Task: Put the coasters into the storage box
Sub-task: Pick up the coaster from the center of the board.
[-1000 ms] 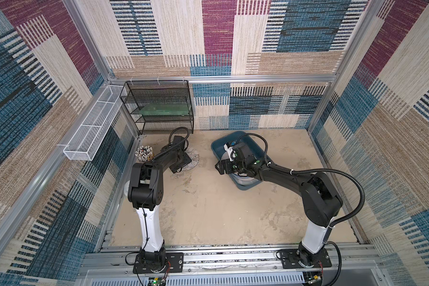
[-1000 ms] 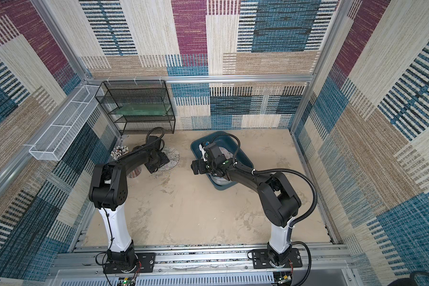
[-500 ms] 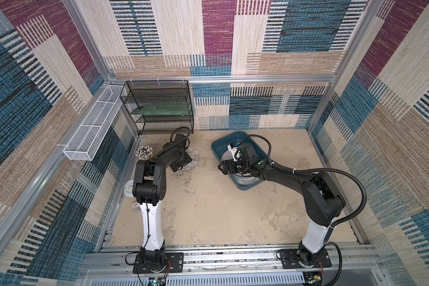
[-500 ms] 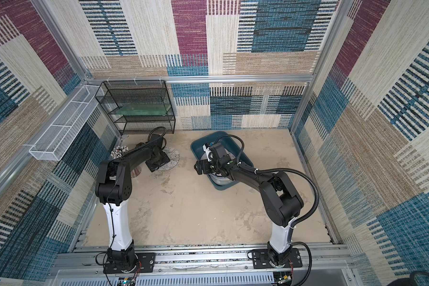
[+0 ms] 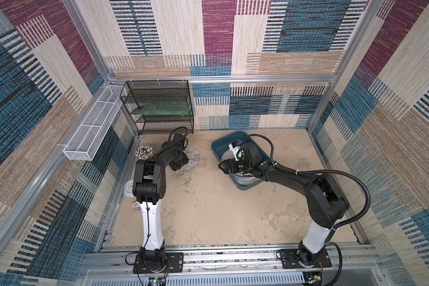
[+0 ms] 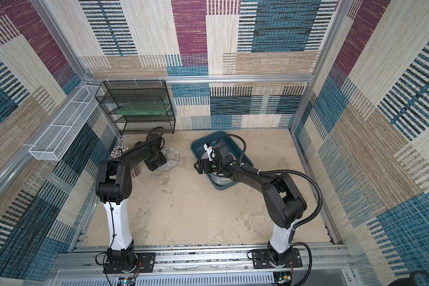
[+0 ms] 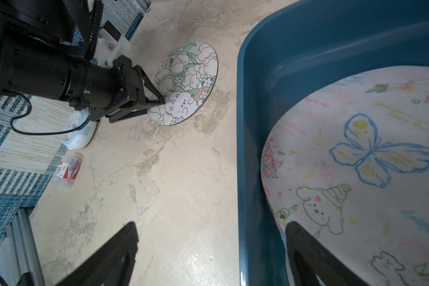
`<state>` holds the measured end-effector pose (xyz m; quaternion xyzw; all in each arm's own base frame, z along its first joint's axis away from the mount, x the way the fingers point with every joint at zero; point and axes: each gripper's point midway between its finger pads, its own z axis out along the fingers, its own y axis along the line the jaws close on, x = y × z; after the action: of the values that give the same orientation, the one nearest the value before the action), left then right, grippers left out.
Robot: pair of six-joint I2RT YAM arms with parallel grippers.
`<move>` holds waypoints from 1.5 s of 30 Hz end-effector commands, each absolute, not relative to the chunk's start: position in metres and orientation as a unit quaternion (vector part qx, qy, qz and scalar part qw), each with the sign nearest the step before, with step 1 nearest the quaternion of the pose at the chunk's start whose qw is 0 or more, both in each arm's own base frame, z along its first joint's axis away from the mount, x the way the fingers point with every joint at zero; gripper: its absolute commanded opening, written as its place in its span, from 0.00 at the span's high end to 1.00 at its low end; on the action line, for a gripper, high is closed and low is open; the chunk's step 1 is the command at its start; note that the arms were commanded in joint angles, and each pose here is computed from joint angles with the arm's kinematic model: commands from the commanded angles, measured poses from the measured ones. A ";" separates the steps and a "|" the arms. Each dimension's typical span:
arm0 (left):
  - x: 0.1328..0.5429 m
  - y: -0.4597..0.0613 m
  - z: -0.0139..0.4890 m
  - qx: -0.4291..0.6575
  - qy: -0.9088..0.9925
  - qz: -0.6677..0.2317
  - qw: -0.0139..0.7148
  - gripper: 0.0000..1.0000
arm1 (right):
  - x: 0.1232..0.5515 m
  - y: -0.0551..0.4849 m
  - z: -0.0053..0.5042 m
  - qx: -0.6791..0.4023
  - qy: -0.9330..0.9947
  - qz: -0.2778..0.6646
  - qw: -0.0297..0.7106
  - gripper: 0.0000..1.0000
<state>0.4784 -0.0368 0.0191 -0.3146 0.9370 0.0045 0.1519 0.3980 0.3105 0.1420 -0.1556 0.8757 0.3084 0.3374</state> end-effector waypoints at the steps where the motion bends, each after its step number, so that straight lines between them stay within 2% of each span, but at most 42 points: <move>1: 0.462 -0.054 -0.003 -0.313 0.944 -0.033 0.096 0.59 | 0.401 0.314 0.156 -0.160 0.861 0.326 0.355 0.05; 8: 0.464 -0.057 -0.005 -0.312 0.945 -0.040 0.090 0.77 | 0.400 0.312 0.156 -0.161 0.858 0.336 0.355 0.05; 19: 0.444 -0.079 -0.025 -0.286 0.954 -0.062 0.060 0.84 | 0.405 0.323 0.151 -0.167 0.862 0.335 0.343 0.05; 23: 0.443 -0.083 -0.027 -0.284 0.954 -0.070 0.060 0.90 | 0.405 0.334 0.149 -0.175 0.862 0.333 0.340 0.05; 26: 0.446 -0.086 -0.025 -0.282 0.954 -0.077 0.066 1.00 | 0.405 0.342 0.144 -0.182 0.866 0.325 0.333 0.05; 36: 0.450 -0.094 -0.006 -0.271 0.953 -0.099 0.088 1.00 | 0.402 0.355 0.131 -0.192 0.872 0.323 0.315 0.05; 45: 0.456 -0.113 0.041 -0.246 0.949 -0.142 0.134 1.00 | 0.396 0.370 0.120 -0.197 0.880 0.316 0.295 0.05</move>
<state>0.4708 -0.0830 0.0317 -0.2692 0.9438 -0.0778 0.1753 0.3955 0.3671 0.1210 -0.1974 0.8776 0.3221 0.2952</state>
